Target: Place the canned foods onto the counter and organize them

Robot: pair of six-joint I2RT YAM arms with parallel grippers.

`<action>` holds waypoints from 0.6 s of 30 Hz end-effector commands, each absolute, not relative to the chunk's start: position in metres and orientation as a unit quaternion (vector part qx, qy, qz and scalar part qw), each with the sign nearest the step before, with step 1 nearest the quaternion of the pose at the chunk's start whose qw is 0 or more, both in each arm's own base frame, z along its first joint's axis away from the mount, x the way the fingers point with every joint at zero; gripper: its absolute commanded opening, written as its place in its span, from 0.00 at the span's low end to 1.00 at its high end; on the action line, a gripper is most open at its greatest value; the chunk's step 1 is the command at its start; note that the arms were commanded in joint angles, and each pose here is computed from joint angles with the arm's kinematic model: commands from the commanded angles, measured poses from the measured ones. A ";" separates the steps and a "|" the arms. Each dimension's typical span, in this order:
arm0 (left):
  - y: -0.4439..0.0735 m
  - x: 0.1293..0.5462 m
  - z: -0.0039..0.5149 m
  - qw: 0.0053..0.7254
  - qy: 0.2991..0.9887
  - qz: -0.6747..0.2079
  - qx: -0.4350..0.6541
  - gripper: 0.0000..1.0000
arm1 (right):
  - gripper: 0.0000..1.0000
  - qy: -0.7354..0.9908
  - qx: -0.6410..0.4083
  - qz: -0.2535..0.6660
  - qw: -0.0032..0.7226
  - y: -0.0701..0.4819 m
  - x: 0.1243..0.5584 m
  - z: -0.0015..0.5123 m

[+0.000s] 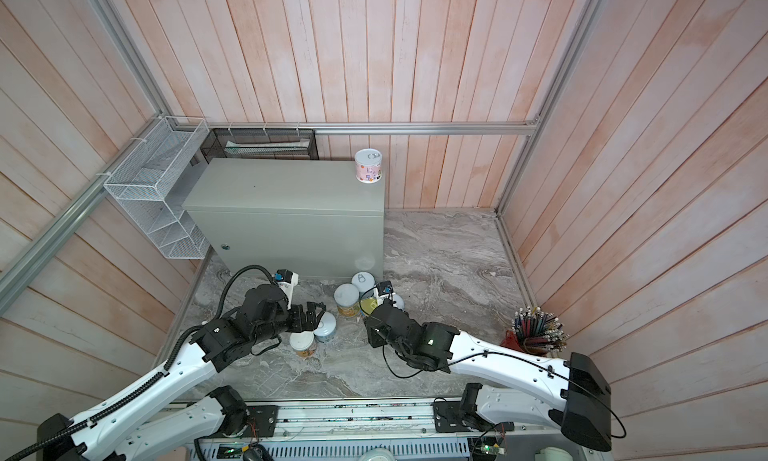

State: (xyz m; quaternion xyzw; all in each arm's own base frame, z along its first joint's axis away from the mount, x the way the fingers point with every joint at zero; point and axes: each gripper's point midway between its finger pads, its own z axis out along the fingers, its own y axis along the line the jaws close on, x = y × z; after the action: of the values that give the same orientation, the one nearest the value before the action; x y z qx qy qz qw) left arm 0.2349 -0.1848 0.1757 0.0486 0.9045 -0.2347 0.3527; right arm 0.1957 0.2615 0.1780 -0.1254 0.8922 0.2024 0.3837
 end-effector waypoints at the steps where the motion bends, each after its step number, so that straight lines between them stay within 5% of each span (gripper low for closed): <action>1: -0.177 0.238 0.175 0.366 0.903 -0.220 0.048 1.00 | 0.28 0.858 -0.096 0.243 0.443 0.260 0.207 0.246; 18: -0.178 0.238 0.184 0.375 0.897 -0.232 0.041 1.00 | 0.24 0.777 -0.089 0.270 0.562 0.242 0.233 0.403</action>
State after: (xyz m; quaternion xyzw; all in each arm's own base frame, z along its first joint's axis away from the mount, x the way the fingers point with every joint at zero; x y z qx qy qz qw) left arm 0.2361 -0.1811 0.1815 0.0444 0.9002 -0.2328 0.3654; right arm 0.2266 0.2487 0.3612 -0.0913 0.8057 0.2694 0.5195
